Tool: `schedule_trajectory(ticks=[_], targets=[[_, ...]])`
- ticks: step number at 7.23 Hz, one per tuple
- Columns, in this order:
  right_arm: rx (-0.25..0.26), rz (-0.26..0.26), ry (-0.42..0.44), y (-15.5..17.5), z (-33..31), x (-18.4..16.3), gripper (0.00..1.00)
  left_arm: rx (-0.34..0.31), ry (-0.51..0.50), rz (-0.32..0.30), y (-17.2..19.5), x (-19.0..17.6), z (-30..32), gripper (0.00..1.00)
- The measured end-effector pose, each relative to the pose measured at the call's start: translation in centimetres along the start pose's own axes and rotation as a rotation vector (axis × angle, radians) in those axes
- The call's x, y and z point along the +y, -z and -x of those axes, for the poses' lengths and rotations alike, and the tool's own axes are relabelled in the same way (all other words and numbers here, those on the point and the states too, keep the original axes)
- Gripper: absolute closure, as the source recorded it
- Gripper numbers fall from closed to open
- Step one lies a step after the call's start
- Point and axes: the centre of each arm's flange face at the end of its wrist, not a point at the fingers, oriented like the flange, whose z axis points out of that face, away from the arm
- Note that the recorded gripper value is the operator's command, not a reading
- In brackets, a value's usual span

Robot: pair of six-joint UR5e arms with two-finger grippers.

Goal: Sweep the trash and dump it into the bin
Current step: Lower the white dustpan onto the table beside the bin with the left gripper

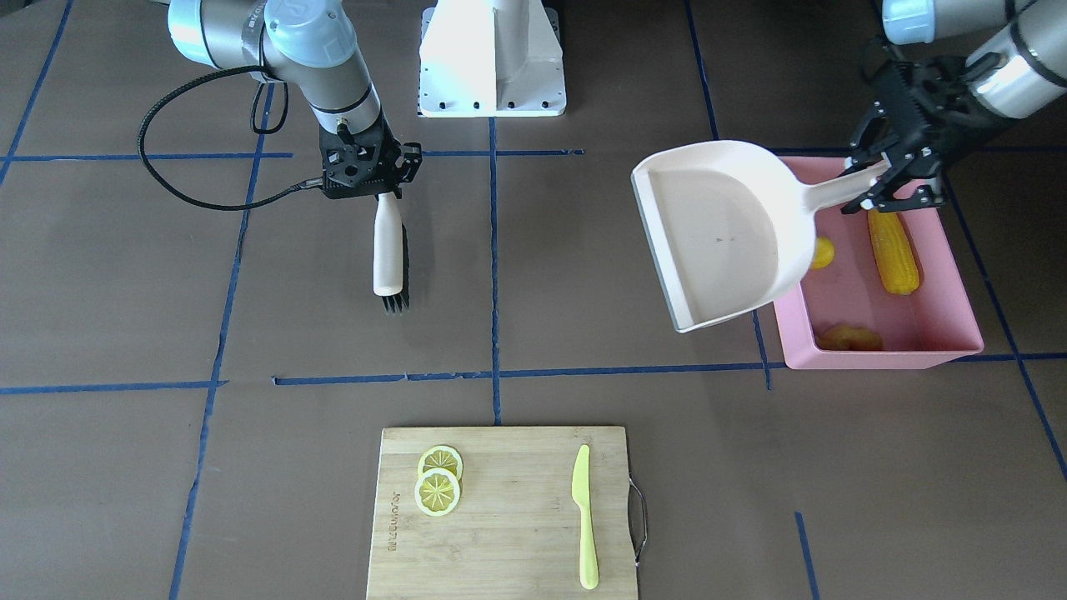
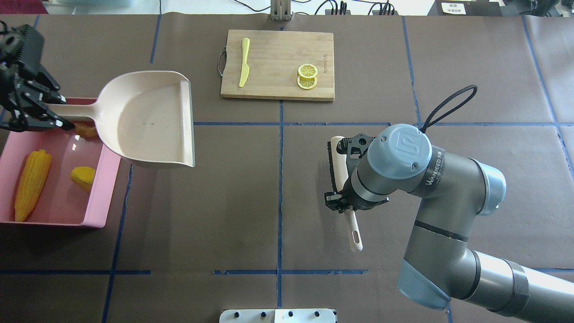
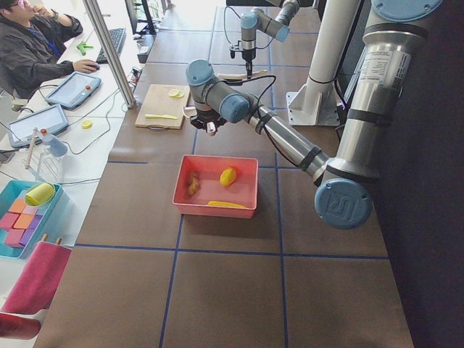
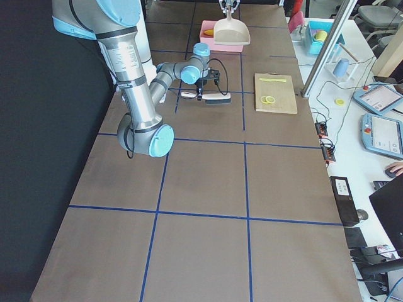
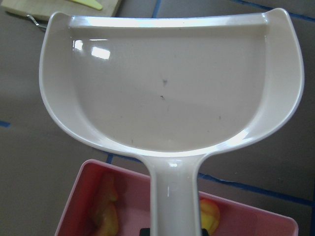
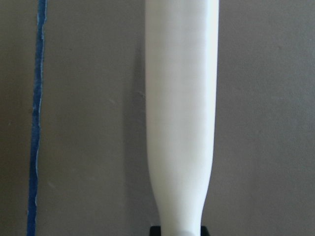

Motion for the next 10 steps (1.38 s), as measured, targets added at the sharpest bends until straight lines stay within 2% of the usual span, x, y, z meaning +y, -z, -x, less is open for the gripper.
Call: schedule_trajectory(ticks=[2,4,7,8,9,10], targets=[[-0.001,-0.001,-0.003,0.0,0.0,0.0,1.00,-0.009,-0.146,0.036,-5.5,-5.5,-2.9,1.00],[-0.002,-0.001,-0.010,0.0,0.1,0.1,1.00,-0.068,-0.224,0.042,-10.5,-8.5,-5.8,1.00],[-0.002,-0.001,-0.014,0.0,0.1,0.2,1.00,-0.104,-0.179,0.014,-17.8,-9.7,-7.7,0.97],[-0.001,-0.001,-0.014,0.0,0.1,0.2,1.00,-0.103,-0.156,0.006,-19.6,-9.5,-7.7,0.89],[-0.002,0.000,-0.014,-0.1,0.1,0.2,1.00,-0.100,-0.144,0.001,-20.7,-9.3,-7.7,0.49],[-0.002,0.000,-0.014,-0.1,0.2,0.2,1.00,-0.098,-0.140,-0.002,-21.3,-9.3,-7.6,0.00]])
